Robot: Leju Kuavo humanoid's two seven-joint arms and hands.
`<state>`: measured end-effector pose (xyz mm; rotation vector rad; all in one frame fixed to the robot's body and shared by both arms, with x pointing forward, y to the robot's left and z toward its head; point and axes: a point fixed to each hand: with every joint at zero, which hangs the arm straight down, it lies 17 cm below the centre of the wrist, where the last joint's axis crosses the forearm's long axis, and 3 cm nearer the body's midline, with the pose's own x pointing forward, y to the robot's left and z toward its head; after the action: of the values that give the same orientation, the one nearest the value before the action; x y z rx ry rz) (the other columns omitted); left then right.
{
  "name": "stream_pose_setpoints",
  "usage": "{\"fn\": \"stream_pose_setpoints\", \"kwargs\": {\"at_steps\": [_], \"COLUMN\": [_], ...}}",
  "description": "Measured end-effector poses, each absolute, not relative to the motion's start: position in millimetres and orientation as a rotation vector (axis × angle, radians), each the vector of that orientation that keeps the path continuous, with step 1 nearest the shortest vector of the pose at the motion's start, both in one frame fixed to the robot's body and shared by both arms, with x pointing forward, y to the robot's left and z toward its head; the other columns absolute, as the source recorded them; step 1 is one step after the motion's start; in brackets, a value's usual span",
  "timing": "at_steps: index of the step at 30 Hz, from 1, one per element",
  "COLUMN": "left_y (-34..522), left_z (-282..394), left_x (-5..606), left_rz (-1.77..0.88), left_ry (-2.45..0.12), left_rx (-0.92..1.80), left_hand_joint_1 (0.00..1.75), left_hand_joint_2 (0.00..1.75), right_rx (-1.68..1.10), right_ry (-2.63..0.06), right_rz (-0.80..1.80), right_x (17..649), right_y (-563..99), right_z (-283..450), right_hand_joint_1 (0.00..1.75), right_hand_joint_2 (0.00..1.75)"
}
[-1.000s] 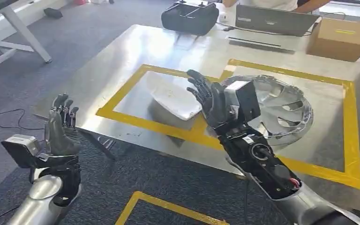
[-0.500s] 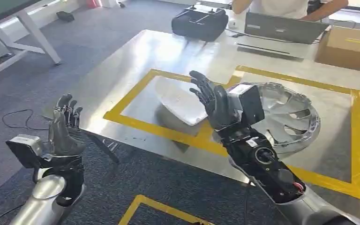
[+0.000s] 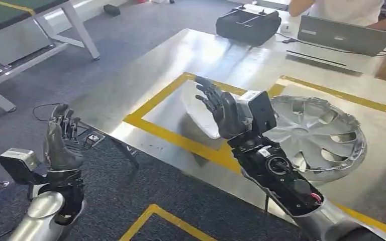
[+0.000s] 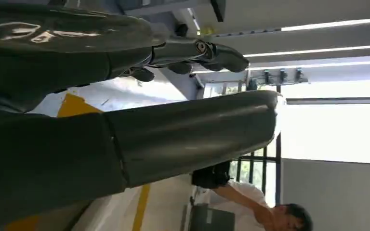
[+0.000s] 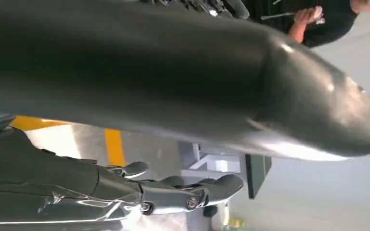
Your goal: Take the parts from the cabinet and place them on the table.
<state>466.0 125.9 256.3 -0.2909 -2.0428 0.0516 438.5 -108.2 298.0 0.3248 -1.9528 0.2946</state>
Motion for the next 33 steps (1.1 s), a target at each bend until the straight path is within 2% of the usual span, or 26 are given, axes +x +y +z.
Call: {"fn": "stream_pose_setpoints", "kwargs": {"at_steps": [33], "left_y": [124.6], "left_z": [263.2], "left_x": [464.9], "left_rz": [0.056], "left_ry": [-2.057], "left_rx": [-0.301], "left_hand_joint_1": [0.00], "left_hand_joint_2": [0.00], "right_rx": [0.325], "right_ry": [-1.959], "right_rz": [0.303], "right_x": [436.5], "right_y": [-109.5], "right_z": [299.9], "right_hand_joint_1": [0.00], "right_hand_joint_2": [0.00]}}
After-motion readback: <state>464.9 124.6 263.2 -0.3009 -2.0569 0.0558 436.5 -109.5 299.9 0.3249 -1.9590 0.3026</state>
